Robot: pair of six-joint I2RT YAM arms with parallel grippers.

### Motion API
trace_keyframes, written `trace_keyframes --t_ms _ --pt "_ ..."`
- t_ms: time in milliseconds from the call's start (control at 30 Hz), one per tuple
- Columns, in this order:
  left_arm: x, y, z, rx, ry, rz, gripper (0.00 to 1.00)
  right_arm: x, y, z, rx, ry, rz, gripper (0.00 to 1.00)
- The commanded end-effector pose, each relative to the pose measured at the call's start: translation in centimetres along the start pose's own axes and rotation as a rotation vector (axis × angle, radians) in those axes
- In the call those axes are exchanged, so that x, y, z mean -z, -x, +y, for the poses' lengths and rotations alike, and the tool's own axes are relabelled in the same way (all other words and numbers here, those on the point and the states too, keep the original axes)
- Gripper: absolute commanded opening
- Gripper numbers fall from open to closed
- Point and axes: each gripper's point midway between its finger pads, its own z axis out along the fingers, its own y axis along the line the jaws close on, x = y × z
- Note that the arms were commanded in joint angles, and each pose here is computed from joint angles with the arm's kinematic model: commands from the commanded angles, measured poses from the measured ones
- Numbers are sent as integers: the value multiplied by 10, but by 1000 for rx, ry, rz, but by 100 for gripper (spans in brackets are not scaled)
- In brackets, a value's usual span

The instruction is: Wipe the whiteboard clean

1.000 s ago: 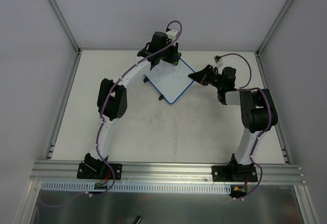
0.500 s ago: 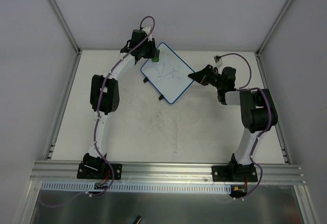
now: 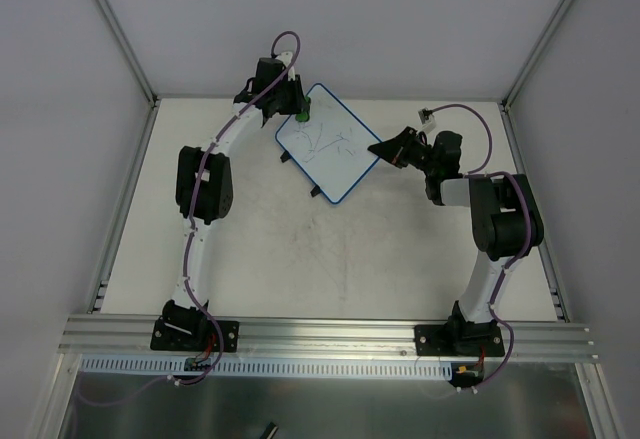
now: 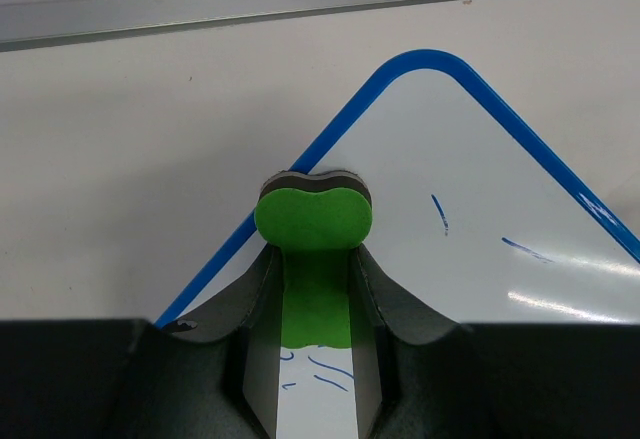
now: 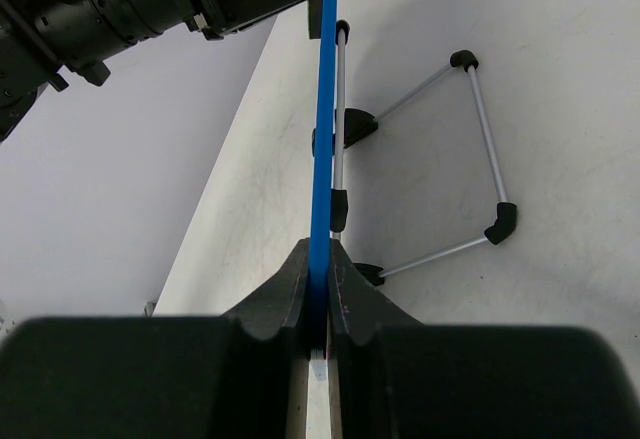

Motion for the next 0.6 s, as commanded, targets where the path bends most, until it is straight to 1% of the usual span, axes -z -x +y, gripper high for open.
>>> trace_keyframes --t_ms 0,167,500,567 --pt "10 14 -17 -24 -46 -16 0 4 -8 36 103 113 43 0" --pt "9 8 -37 -58 -117 3 0 3 -11 38 106 119 50 0" --pt "14 -4 -99 -273 -245 9 0 2 -13 38 109 123 57 0" --pt "16 -9 -104 -293 -254 23 0 1 -14 40 109 127 61 0"
